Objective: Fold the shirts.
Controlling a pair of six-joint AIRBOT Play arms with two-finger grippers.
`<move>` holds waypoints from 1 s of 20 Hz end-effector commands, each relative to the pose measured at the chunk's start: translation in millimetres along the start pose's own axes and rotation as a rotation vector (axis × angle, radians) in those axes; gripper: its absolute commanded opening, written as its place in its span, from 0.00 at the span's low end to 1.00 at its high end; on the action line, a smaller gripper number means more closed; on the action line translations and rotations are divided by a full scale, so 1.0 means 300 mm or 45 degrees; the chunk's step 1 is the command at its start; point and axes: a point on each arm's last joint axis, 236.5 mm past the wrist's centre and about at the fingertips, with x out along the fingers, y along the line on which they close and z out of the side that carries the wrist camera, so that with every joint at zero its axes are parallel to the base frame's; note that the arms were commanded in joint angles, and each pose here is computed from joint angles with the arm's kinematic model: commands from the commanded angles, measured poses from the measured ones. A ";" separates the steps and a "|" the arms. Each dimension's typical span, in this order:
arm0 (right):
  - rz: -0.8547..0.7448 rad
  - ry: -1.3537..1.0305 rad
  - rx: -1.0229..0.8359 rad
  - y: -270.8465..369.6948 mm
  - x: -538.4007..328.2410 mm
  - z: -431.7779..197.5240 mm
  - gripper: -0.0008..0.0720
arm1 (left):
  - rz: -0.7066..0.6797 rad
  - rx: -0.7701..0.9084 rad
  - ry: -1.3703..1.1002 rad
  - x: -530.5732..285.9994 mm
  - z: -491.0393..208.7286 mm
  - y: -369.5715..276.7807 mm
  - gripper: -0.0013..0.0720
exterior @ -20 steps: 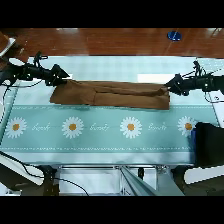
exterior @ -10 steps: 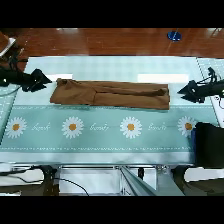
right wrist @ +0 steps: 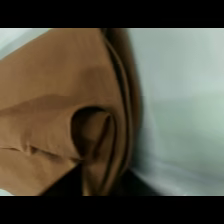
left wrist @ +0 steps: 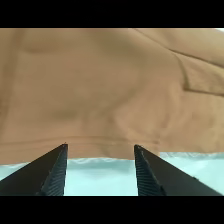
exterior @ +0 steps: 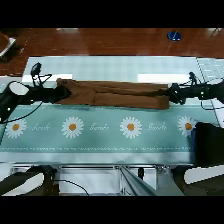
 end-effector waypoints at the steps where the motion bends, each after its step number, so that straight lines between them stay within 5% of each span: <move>1: 0.059 0.105 -0.141 0.118 0.000 -0.047 0.05 | -0.045 0.056 -0.010 0.011 -0.013 -0.086 0.69; 2: 0.066 0.094 -0.195 0.152 -0.047 -0.041 0.05 | -0.063 0.054 0.005 0.004 -0.014 -0.102 0.44; 3: 0.057 0.070 -0.242 0.179 -0.104 -0.035 0.05 | -0.080 0.056 0.023 -0.004 -0.017 -0.119 0.04; 8: -0.153 -0.072 -0.448 0.220 -0.399 -0.199 0.05 | -0.211 0.215 0.099 0.031 -0.116 -0.349 0.04; 20: -0.094 -0.446 -0.531 0.376 -0.662 -0.623 0.05 | -0.491 0.618 0.587 0.453 -0.672 -1.111 0.04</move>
